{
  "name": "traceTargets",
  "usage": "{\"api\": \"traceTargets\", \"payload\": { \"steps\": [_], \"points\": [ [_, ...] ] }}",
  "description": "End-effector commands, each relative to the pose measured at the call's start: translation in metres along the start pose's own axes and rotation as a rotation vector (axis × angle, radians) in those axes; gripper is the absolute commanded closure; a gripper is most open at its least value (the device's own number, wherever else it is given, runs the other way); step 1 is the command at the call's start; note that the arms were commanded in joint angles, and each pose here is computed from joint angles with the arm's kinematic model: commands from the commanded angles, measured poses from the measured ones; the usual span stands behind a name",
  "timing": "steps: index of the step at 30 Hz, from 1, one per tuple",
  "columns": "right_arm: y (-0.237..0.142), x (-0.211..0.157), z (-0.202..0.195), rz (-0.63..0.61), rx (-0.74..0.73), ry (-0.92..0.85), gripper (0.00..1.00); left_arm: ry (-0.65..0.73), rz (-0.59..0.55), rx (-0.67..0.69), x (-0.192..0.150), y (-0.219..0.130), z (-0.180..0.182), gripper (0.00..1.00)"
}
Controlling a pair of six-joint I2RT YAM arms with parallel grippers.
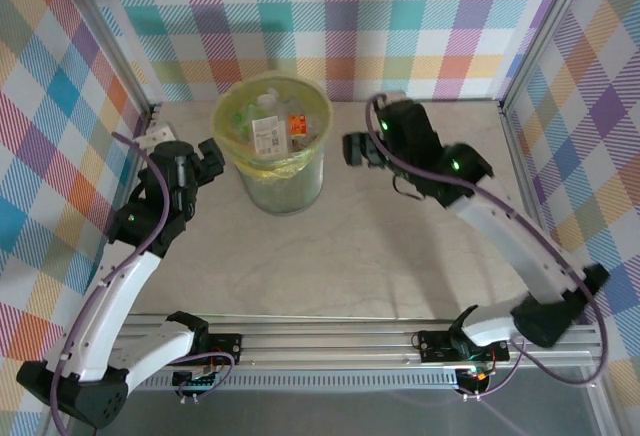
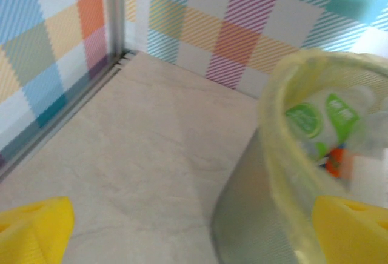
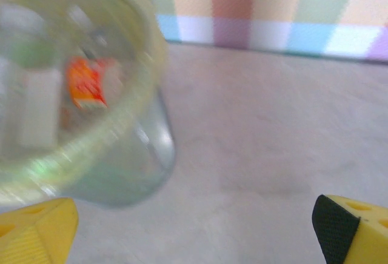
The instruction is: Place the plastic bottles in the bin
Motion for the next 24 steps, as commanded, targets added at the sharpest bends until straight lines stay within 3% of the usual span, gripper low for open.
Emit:
{"api": "traceTargets", "payload": {
  "steps": [1, 6, 12, 24],
  "points": [
    [-0.01, -0.03, -0.021, -0.079, -0.14, -0.002, 0.0, 0.01, -0.053, 0.078, -0.013, 0.002, 0.026, 0.0],
    [-0.02, -0.09, -0.047, -0.117, -0.258, 0.021, 0.0, 0.028, -0.115, 0.161, -0.045, 0.009, 0.061, 0.0],
    [-0.006, -0.15, -0.072, -0.101, -0.37, 0.04, 0.0, 0.034, -0.157, 0.113, -0.075, 0.028, 0.078, 0.0],
    [0.059, -0.209, -0.094, -0.074, -0.314, 0.019, 0.0, 0.103, -0.119, -0.034, -0.117, 0.08, 0.088, 0.0]
  ]
}}
Point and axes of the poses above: each hand's point on the last joint's axis, 136 mm out from that joint toward the fingers, its own y axis out along the fingers, its own z axis along the line the jaws close on, x = y × z, the point moved 9 cm from there along -y, back along the fingers, and after that the axes turned 15 degrees about -y, right-handed, at the moved point
